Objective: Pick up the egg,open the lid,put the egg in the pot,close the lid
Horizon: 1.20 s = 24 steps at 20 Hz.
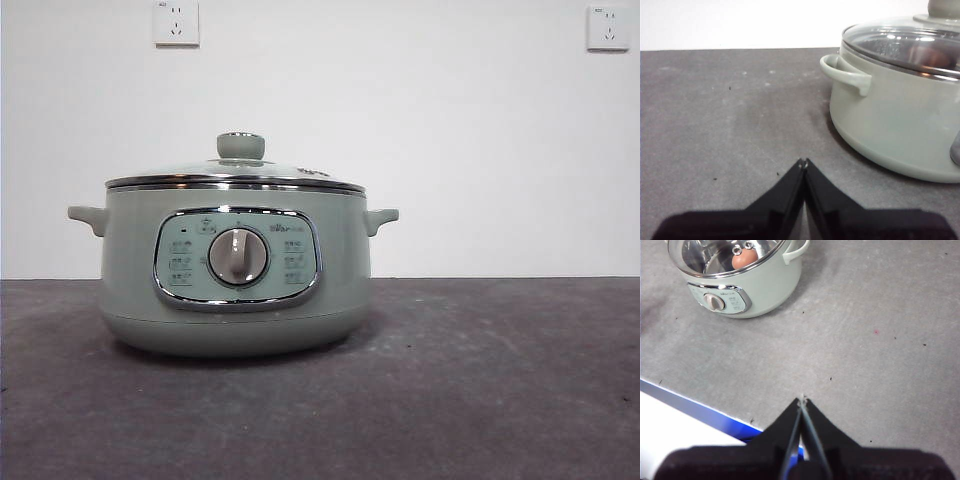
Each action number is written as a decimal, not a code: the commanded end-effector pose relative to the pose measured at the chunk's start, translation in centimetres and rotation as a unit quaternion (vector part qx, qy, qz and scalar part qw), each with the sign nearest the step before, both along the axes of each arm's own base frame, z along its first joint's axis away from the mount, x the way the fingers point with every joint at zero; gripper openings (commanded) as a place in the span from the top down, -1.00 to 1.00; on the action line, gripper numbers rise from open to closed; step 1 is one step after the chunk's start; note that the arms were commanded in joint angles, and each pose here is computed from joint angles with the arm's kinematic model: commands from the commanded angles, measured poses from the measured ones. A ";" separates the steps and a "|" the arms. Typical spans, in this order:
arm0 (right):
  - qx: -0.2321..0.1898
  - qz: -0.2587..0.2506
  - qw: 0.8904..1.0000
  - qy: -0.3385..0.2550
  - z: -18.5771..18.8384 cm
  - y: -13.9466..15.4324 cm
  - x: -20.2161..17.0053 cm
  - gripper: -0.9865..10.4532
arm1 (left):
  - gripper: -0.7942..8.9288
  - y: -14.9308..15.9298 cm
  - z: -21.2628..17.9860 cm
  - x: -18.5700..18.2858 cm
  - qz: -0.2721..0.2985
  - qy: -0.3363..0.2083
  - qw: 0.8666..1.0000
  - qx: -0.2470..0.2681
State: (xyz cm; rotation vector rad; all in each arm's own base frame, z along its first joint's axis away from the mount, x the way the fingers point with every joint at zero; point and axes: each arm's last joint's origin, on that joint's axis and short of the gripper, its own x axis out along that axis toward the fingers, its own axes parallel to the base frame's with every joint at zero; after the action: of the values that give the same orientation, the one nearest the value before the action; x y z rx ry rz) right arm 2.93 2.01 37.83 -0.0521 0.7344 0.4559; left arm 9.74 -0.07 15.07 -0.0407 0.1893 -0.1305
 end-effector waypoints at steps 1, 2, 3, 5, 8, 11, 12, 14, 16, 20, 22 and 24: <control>-0.006 -0.005 1.000 0.010 -0.3 0.0 0.0 0.82 | 0.84 0.0 -0.4 0.1 0.000 0.009 1.000 -0.004; -0.006 -0.005 1.000 0.010 -0.3 0.0 0.0 0.82 | 0.84 0.0 -0.4 0.1 0.000 0.012 1.000 -0.004; -0.006 -0.005 1.000 0.010 -0.3 0.0 0.0 0.82 | 0.84 0.0 -0.5 0.1 0.000 0.014 1.000 -0.004; -0.006 -0.005 1.000 0.010 -0.3 0.0 0.0 0.82 | 0.84 0.0 -0.6 0.2 0.000 0.019 1.000 -0.004; -0.030 -0.015 0.999 -0.024 -0.1 -0.1 0.2 0.82 | 0.84 0.0 -0.6 0.2 0.000 0.023 1.000 -0.004; -0.017 -0.069 0.990 -0.126 1.1 -0.3 1.0 0.82 | 0.84 0.0 -0.6 0.2 0.000 0.025 1.000 -0.004; 0.002 -0.062 0.985 -0.163 1.3 -0.2 1.2 0.82 | 0.84 0.0 -0.6 0.2 0.000 0.025 1.000 -0.004; 0.028 -0.048 0.971 -0.233 0.7 -0.2 1.8 0.82 | 0.84 0.0 -0.6 0.2 0.000 0.025 1.000 -0.004; 0.028 -0.069 0.957 -0.280 -1.6 -0.3 2.8 0.82 | 0.84 0.0 -0.6 0.2 0.000 0.025 1.000 -0.004; 0.022 -0.131 0.937 -0.322 -8.3 -0.8 4.9 0.82 | 0.84 0.0 -0.6 0.2 0.000 0.025 1.000 -0.004; 0.019 -0.146 0.933 -0.329 -11.0 -1.0 5.4 0.82 | 0.84 0.0 -0.6 0.2 0.000 0.025 1.000 -0.004; 0.017 -0.153 0.930 -0.332 -13.2 -1.1 5.8 0.82 | 0.84 0.0 -0.6 0.2 0.000 0.025 1.000 -0.004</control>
State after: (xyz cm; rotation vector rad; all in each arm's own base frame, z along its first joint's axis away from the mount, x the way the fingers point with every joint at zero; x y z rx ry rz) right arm 8.47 0.89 25.66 -0.0474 0.0549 0.1268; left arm 9.95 -0.06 14.72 -0.0457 0.2340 -0.1299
